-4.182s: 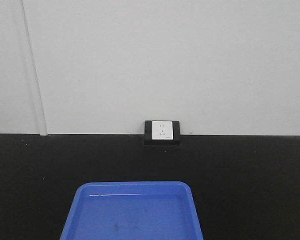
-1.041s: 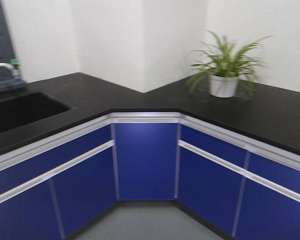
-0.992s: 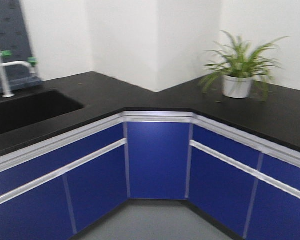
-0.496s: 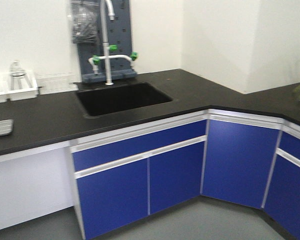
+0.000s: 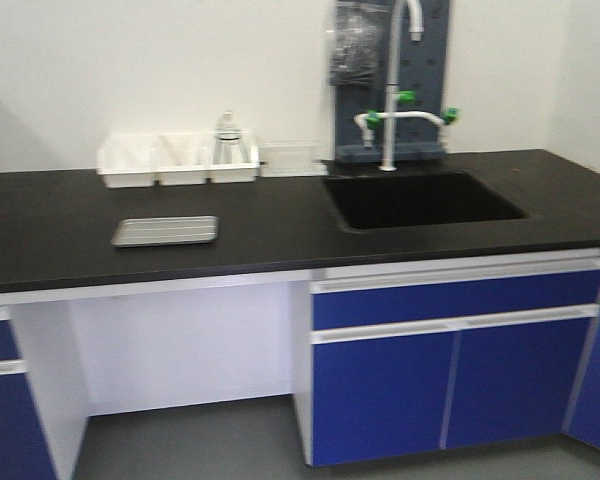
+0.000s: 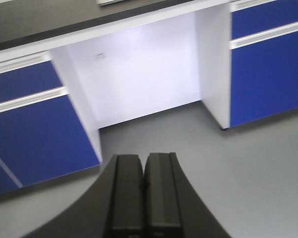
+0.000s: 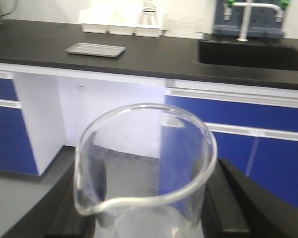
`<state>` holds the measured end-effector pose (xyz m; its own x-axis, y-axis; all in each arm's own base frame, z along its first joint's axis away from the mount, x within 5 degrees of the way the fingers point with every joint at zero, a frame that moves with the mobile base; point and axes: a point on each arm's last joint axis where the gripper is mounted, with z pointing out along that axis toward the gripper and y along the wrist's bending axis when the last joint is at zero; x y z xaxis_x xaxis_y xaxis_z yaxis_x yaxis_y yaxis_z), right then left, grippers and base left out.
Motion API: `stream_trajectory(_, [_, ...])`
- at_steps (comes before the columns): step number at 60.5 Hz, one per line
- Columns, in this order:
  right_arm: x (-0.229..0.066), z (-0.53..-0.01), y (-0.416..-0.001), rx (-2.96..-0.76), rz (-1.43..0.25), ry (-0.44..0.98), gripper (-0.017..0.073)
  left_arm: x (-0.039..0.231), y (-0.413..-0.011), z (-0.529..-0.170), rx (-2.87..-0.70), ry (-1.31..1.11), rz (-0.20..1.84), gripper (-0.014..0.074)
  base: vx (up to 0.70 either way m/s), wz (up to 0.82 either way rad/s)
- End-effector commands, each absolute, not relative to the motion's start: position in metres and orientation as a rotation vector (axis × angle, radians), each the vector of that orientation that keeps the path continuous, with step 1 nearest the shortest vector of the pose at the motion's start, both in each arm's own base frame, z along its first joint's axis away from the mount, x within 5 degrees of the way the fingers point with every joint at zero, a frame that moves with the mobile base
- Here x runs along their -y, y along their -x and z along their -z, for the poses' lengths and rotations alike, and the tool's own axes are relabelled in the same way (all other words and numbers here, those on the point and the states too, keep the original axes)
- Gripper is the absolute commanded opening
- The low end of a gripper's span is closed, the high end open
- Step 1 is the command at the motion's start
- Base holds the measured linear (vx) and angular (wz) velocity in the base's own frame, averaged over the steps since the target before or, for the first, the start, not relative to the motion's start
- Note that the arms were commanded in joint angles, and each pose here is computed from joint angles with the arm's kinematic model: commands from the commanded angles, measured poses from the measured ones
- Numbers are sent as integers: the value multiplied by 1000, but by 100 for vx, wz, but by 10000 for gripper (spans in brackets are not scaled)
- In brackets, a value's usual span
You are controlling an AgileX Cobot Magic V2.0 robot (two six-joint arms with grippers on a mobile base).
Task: Move beaker to silver tray on left bench
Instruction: 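Drive the base to the bench with the silver tray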
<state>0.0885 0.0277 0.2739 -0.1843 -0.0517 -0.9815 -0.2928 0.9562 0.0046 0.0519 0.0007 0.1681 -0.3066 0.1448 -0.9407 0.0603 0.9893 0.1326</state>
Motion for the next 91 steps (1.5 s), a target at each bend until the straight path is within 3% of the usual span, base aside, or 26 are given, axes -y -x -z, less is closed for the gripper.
stream_trajectory(1, [-31,-290,-88,-1660,-238,295,-11,0,-54,-169,-1812,-146,-75,1,8,59])
stream_trajectory(40, [-31,-290,-88,-1660,-238,295,-11,0,-54,-169,-1812,-146,-75,1,18,41])
stream_trajectory(91, [-31,-290,-88,-1660,-238,295,-11,0,-54,-169,-1812,-146,-75,1,37,19])
